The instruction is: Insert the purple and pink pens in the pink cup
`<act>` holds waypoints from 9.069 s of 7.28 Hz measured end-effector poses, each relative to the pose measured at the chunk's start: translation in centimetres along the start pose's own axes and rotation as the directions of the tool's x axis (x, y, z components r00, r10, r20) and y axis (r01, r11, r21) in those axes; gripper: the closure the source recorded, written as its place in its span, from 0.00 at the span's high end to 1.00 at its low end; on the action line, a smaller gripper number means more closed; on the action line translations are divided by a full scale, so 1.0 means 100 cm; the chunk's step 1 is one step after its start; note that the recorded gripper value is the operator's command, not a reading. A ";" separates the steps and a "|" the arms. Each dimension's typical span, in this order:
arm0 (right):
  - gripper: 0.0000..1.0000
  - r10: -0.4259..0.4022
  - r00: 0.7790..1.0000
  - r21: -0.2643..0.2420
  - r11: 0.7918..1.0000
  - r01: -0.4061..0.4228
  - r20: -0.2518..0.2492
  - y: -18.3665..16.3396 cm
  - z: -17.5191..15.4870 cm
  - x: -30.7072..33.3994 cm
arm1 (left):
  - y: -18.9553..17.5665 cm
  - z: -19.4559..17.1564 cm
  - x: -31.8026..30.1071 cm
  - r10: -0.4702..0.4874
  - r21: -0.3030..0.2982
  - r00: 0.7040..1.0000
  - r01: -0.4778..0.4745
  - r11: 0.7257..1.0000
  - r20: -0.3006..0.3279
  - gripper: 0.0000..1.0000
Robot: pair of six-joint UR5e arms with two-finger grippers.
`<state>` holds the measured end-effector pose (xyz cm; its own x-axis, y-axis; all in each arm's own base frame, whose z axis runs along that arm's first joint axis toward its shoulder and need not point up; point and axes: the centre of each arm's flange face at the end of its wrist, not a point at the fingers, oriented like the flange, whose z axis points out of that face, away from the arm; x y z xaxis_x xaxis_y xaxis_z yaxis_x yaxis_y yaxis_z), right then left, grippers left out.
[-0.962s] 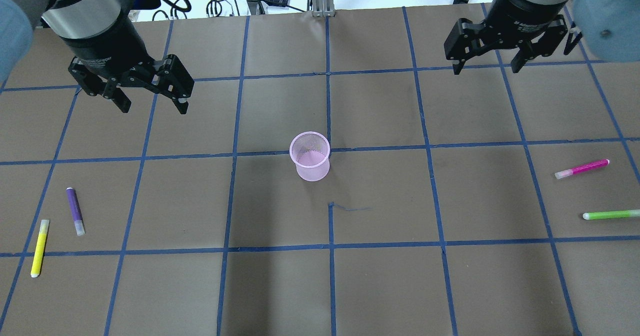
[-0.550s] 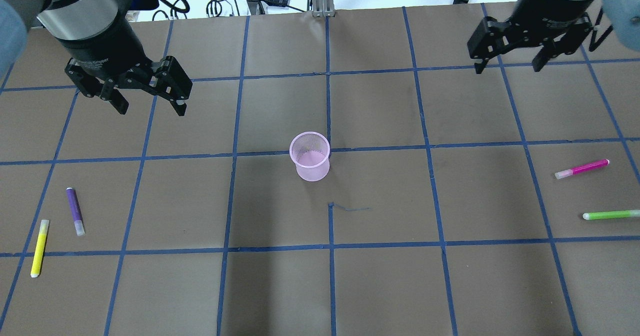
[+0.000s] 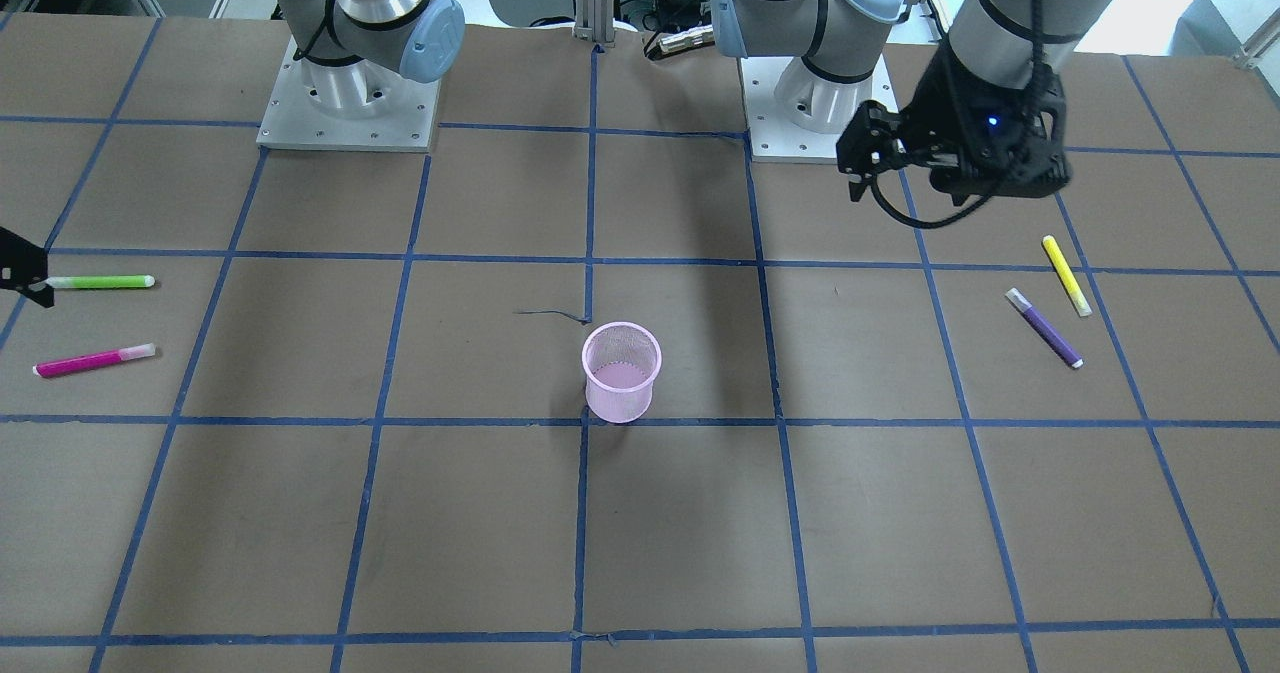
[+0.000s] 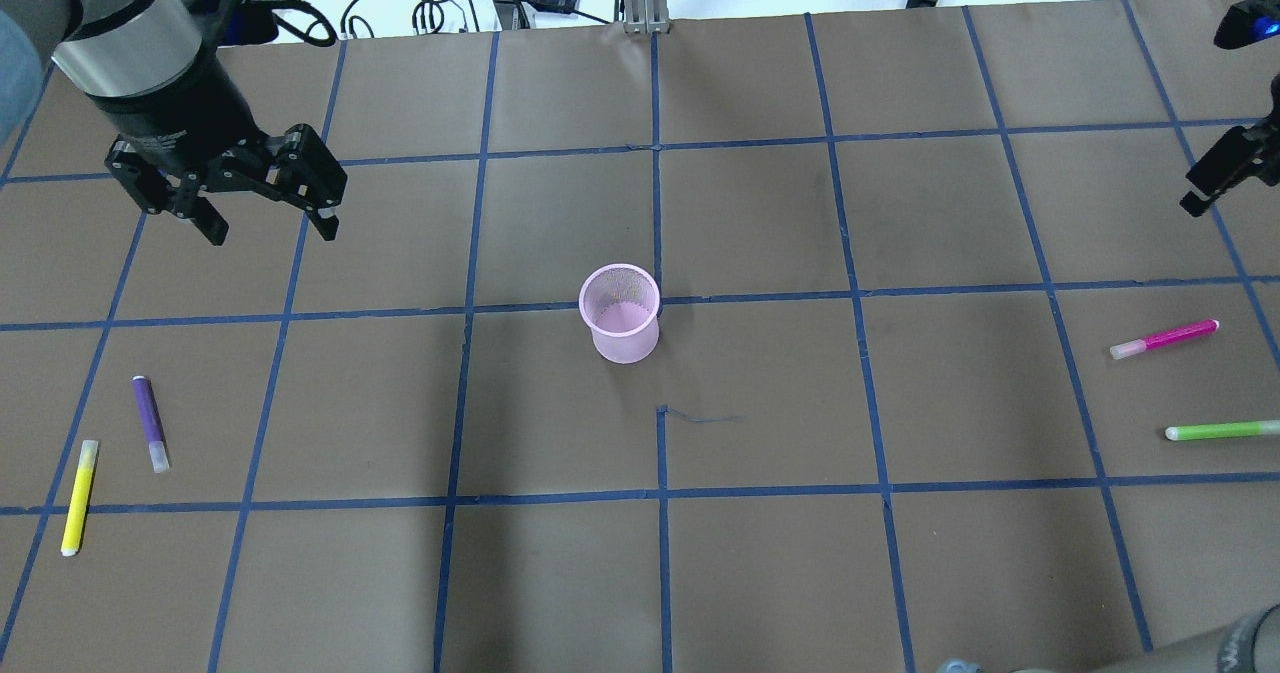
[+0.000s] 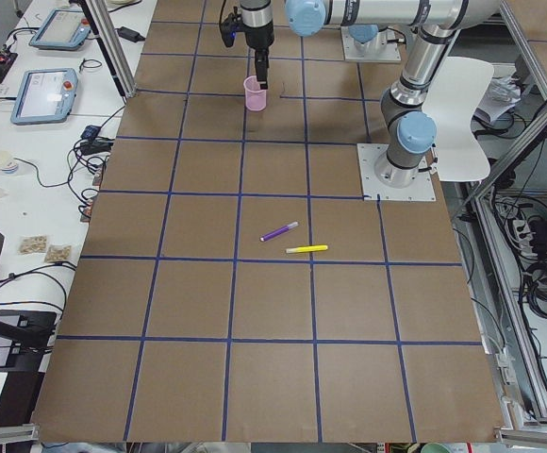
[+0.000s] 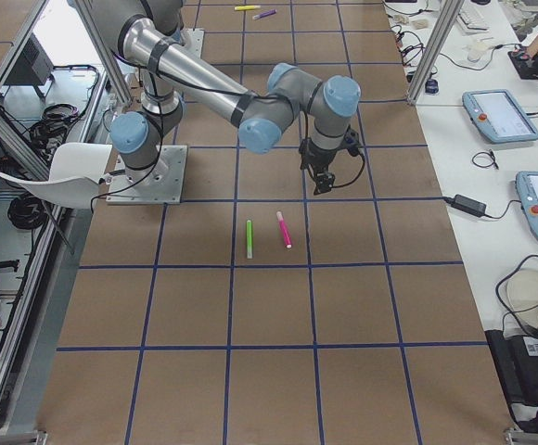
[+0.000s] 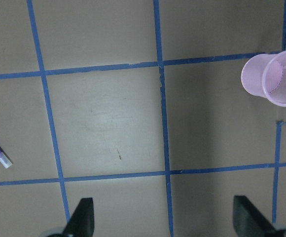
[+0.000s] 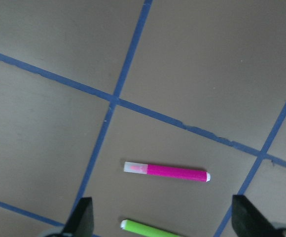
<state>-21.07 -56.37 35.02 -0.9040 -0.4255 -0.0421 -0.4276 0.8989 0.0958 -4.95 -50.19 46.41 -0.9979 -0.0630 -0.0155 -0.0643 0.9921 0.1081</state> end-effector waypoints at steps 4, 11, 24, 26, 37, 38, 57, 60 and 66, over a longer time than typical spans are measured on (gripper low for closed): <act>1.00 -0.647 0.757 0.172 0.759 0.628 0.090 0.064 0.111 0.063 | -0.030 0.057 -0.153 -0.201 0.043 0.979 0.202 0.979 -0.019 1.00; 0.97 -0.903 0.370 0.399 0.265 0.878 -0.216 0.073 0.168 0.061 | -0.044 0.194 -0.279 -0.273 0.085 0.962 0.271 0.959 0.019 1.00; 0.75 -0.973 0.151 0.272 0.099 0.957 -0.177 0.089 0.185 0.071 | -0.051 0.290 -0.312 -0.304 -0.008 0.953 0.304 0.953 -0.003 0.75; 0.40 -0.973 0.147 0.279 0.094 0.956 -0.176 0.088 0.190 0.071 | -0.051 0.291 -0.312 -0.304 -0.012 0.953 0.304 0.952 -0.003 0.67; 0.02 -0.944 0.229 0.225 0.176 0.958 -0.235 0.046 0.088 0.019 | -0.052 0.281 -0.311 -0.301 -0.016 0.954 0.301 0.954 -0.003 0.00; 0.02 -0.945 0.246 0.235 0.195 0.952 -0.216 0.023 0.060 -0.021 | -0.057 0.269 -0.312 -0.297 0.009 0.955 0.297 0.955 0.002 0.00; 0.20 -0.910 0.325 -0.241 0.386 0.890 -0.257 -0.200 0.044 -0.573 | -0.114 0.179 -0.219 -0.157 0.195 0.988 0.157 0.968 -0.015 0.00; 0.32 -0.920 0.306 -0.248 0.365 0.898 -0.247 -0.204 0.057 -0.584 | -0.114 0.180 -0.219 -0.156 0.195 0.988 0.157 0.968 -0.017 0.00; 1.00 -0.906 0.317 -0.229 0.383 0.895 -0.280 -0.208 0.043 -0.579 | -0.121 0.164 -0.196 -0.120 0.230 0.993 0.118 0.966 -0.007 0.00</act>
<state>40.10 -49.99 31.14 0.1023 -0.9787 0.1778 -0.9722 -0.0605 0.2264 15.52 -59.14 29.12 -0.9831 -0.1820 -0.0214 -0.1779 0.9760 -0.1255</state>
